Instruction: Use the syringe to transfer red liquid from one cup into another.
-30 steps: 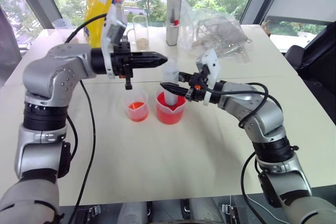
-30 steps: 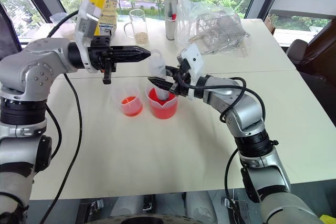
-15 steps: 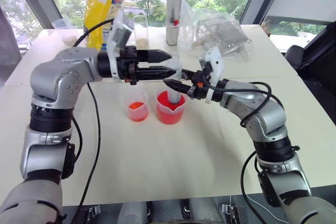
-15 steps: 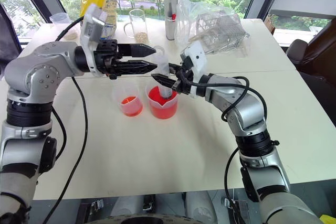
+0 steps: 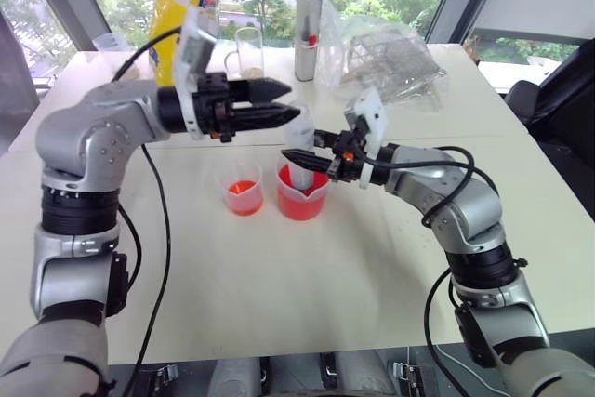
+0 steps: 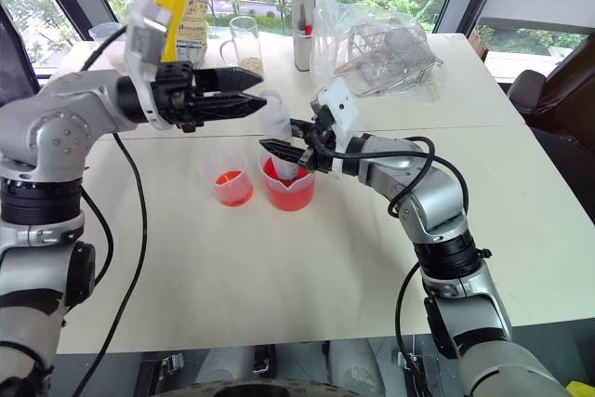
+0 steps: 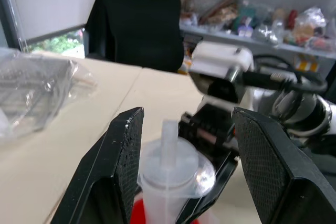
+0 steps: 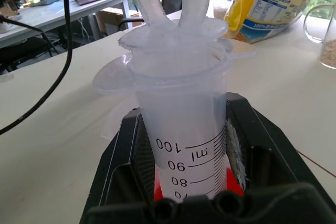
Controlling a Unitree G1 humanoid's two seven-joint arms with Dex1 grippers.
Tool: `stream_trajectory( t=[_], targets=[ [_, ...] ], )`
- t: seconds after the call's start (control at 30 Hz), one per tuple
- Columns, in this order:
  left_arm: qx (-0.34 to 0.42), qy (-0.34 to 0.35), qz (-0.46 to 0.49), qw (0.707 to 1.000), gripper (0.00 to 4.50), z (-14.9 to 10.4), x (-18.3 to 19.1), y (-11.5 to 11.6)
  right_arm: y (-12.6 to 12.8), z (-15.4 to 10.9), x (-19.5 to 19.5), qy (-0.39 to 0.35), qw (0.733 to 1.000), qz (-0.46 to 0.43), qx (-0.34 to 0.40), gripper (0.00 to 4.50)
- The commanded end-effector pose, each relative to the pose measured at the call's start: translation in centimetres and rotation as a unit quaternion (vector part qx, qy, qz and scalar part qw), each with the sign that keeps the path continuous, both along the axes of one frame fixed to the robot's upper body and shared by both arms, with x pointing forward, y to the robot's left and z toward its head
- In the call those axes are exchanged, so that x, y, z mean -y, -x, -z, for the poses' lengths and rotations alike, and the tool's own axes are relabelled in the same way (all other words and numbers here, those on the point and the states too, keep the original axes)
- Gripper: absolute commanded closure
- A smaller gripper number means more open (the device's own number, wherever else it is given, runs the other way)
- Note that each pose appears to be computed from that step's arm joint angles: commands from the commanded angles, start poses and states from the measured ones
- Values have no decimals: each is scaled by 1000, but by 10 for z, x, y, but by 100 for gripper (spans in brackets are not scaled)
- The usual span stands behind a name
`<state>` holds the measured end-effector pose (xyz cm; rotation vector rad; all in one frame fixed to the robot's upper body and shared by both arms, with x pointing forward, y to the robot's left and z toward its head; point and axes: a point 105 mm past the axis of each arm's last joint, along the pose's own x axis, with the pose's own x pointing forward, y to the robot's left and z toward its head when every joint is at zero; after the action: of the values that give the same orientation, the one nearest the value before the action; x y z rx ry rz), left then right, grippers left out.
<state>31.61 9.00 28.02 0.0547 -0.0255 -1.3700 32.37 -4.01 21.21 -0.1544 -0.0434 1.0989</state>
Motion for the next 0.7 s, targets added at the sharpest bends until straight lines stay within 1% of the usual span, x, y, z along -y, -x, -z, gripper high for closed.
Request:
stream_trajectory(
  t=[0.03, 0.2, 0.27, 0.3, 0.37, 0.4, 0.43, 0.6, 0.7],
  targets=[
    [22, -2, 0, 1000, 179, -3, 2, 0, 9, -20, -7, -14, 999, -21, 36, 304],
    [20, 0, -2, 1000, 179, -2, 3, -3, 10, -20, -7, -14, 999, -22, 37, 304],
    [18, -2, -4, 1000, 229, 0, 2, -4, 11, -21, -7, -15, 999, -22, 37, 304],
    [17, -3, -4, 1000, 263, 1, 2, -4, 11, -21, -7, -15, 999, -21, 37, 304],
    [17, -6, -4, 1000, 359, 3, 2, -4, 11, -21, -7, -15, 999, -22, 38, 304],
    [17, -9, -2, 1000, 419, 4, 2, -4, 11, -21, -7, -15, 999, -22, 38, 304],
    [17, -10, -1, 1000, 442, 5, 2, -3, 12, -21, -8, -15, 999, -23, 38, 304],
    [22, -4, 2, 1000, 442, 0, 4, -2, 12, -20, -8, -13, 999, -25, 33, 304],
    [31, 8, 1, 999, 442, -9, 4, -2, 11, -15, -9, -11, 999, -25, 24, 304]
  ],
)
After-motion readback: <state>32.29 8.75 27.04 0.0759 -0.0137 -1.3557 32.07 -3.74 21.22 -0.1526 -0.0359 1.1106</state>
